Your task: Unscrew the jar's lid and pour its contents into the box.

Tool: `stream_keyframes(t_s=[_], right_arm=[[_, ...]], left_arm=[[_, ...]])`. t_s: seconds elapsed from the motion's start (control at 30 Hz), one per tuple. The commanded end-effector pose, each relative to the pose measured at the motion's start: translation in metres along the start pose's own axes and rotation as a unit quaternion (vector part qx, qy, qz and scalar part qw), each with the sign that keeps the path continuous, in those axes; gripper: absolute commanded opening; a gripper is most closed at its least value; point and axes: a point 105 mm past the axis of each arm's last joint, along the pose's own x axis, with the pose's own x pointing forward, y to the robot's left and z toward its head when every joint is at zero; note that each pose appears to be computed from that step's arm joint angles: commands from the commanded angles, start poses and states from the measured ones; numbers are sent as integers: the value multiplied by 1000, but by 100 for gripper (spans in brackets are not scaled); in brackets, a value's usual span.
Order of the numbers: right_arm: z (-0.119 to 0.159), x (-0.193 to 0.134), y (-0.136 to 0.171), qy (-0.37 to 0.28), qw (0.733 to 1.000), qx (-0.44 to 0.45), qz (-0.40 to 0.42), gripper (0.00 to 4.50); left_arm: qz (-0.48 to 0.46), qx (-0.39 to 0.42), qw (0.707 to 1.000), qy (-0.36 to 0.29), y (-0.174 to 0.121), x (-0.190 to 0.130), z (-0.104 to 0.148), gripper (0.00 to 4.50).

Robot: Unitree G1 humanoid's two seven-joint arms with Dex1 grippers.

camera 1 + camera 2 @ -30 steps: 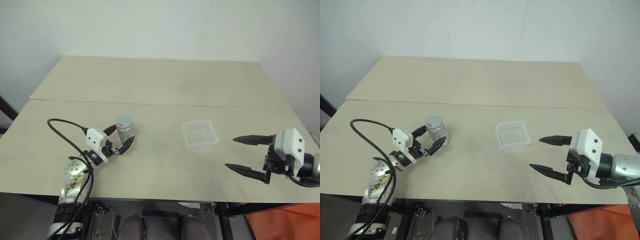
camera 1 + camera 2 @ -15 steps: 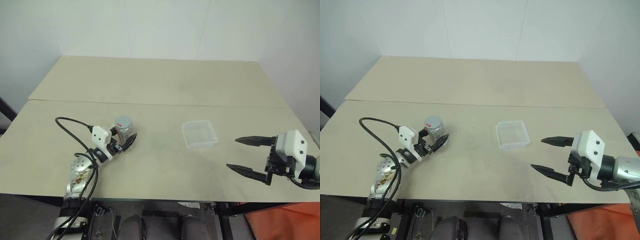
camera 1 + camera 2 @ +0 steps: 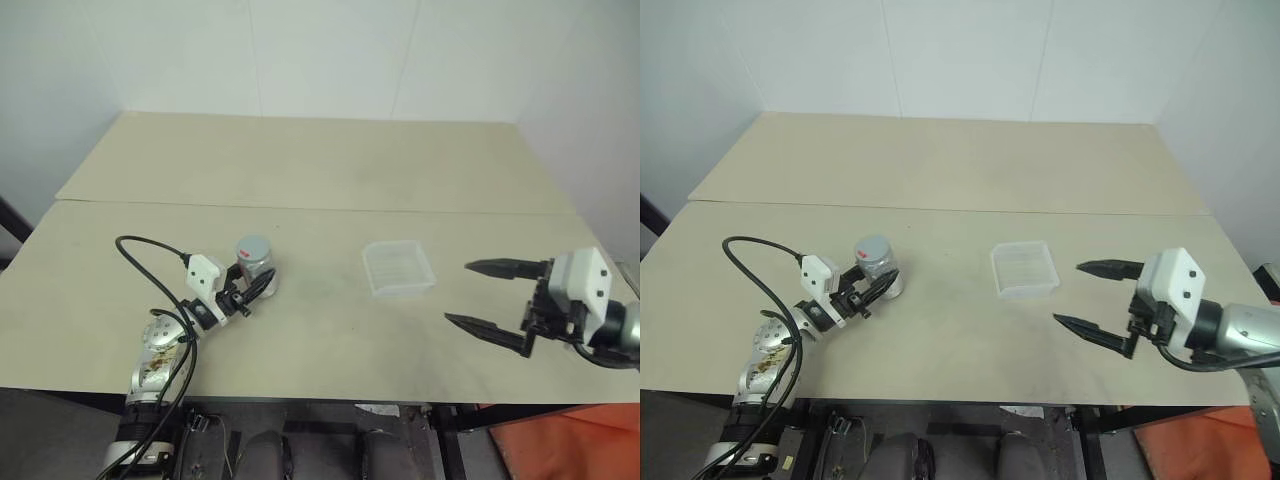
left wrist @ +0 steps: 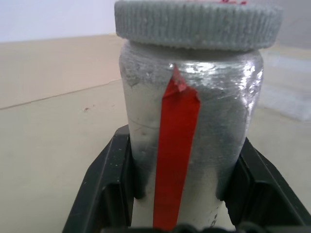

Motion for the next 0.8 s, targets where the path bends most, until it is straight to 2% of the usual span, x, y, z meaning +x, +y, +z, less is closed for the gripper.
stream_keyframes(t_s=[0.03,0.2,0.43,0.8], right_arm=[[22,31,7,-77,996,40,-15,450],[39,68,23,-118,992,40,-35,450],[52,101,23,-126,988,43,-79,450],[52,119,20,-110,984,38,-137,450]], left_arm=[[-72,13,997,-35,-27,18,28,199],[-138,17,989,-44,-54,45,36,199],[-177,28,982,-57,-79,77,40,199],[-181,39,981,-62,-88,82,38,199]])
